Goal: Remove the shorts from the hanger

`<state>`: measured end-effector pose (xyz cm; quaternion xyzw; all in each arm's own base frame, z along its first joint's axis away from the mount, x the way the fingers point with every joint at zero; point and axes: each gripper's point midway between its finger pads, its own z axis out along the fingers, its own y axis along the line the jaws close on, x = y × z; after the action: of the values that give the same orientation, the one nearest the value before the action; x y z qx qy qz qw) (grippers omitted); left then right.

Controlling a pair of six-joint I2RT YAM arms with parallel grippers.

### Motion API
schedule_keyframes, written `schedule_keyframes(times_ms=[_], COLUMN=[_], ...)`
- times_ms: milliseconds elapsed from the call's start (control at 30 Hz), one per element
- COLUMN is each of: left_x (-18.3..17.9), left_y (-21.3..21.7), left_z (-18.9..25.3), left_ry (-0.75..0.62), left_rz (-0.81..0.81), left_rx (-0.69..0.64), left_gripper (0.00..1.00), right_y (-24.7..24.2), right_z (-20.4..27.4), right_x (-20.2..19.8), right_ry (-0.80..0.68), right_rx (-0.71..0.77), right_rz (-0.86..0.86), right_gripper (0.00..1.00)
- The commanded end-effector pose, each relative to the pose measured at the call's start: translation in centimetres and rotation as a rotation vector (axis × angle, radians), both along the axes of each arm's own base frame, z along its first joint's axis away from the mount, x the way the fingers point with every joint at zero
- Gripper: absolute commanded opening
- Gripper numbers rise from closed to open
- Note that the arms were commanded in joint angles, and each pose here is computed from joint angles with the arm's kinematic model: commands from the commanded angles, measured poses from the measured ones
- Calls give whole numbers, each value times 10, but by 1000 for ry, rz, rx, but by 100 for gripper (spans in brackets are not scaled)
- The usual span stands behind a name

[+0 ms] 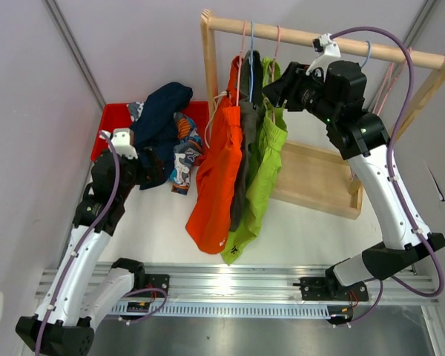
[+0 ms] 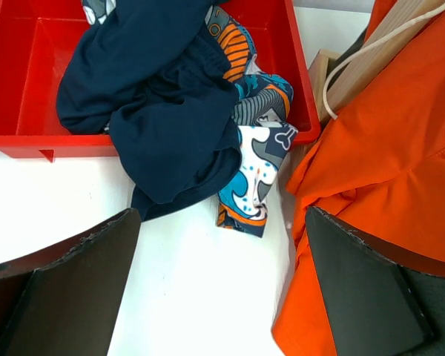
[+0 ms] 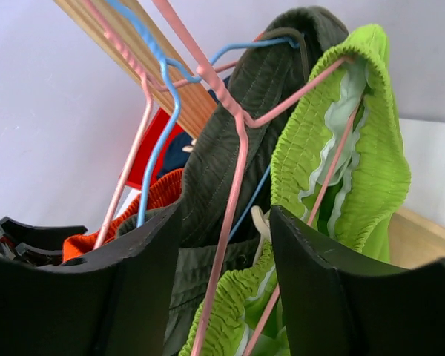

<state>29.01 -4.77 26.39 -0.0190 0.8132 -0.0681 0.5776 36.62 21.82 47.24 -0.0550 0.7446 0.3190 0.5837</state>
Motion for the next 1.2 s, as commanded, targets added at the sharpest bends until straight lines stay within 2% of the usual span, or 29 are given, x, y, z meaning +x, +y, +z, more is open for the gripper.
schedule_keyframes(times_ms=[0,100,200,233,300,333,367,500,533,600,633,700,733,767,800,900,967,1033,1100,1167], left_x=[6,5,3,3,3,2,2,-4,-10,-14,-23,-29,-35,-33,-48,-61,-82,-100,-118,-134], left_y=[-10,-9,-9,-9,-9,-10,-11,-26,-43,-54,-74,-108,-117,-131,-153,-197,-231,-276,-305,-335], left_z=[6,8,9,8,10,11,13,40,54,64,95,98,129,128,145,171,196,185,197,189], left_ry=[-25,-34,-43,-41,-49,-52,-59,-119,-150,-159,-213,-189,-235,-220,-245,-279,-321,-294,-313,-284], left_rz=[-43,-41,-46,-46,-47,-50,-58,-117,-174,-189,-256,-347,-371,-395,-468,-582,-697,-833,-922,-1019], left_rx=[-10,-13,-15,-15,-15,-16,-17,-8,-8,17,-3,9,-14,2,-19,-54,-100,-93,-147,-189], left_gripper=[99,99,99,99,99,99,99,99,99,99,99,99,99,99,99,99,99,99,99,99], right_y=[6,9,12,14,12,11,9,-5,-10,-25,-33,-51,-61,-73,-79,-97,-100,-99,-98,-95], right_z=[-1,-7,-7,-7,-4,0,0,19,31,45,56,70,80,86,90,95,91,85,80,71], right_x=[11,15,16,15,14,13,12,1,-6,-10,-18,-26,-36,-40,-45,-59,-64,-65,-67,-65], right_ry=[-28,-17,-19,-20,-27,-35,-36,-81,-106,-137,-157,-171,-189,-191,-187,-178,-155,-131,-113,-98], right_rx=[6,9,10,10,12,13,13,6,13,18,32,59,79,91,119,153,168,171,177,170], right_rz=[-20,-21,-21,-21,-32,-34,-39,-81,-85,-146,-167,-243,-265,-317,-344,-408,-424,-427,-422,-417], right_gripper=[56,56,45,31,17,4,0,0,0,0,0,0,0,0,0,0,0,0,0,0])
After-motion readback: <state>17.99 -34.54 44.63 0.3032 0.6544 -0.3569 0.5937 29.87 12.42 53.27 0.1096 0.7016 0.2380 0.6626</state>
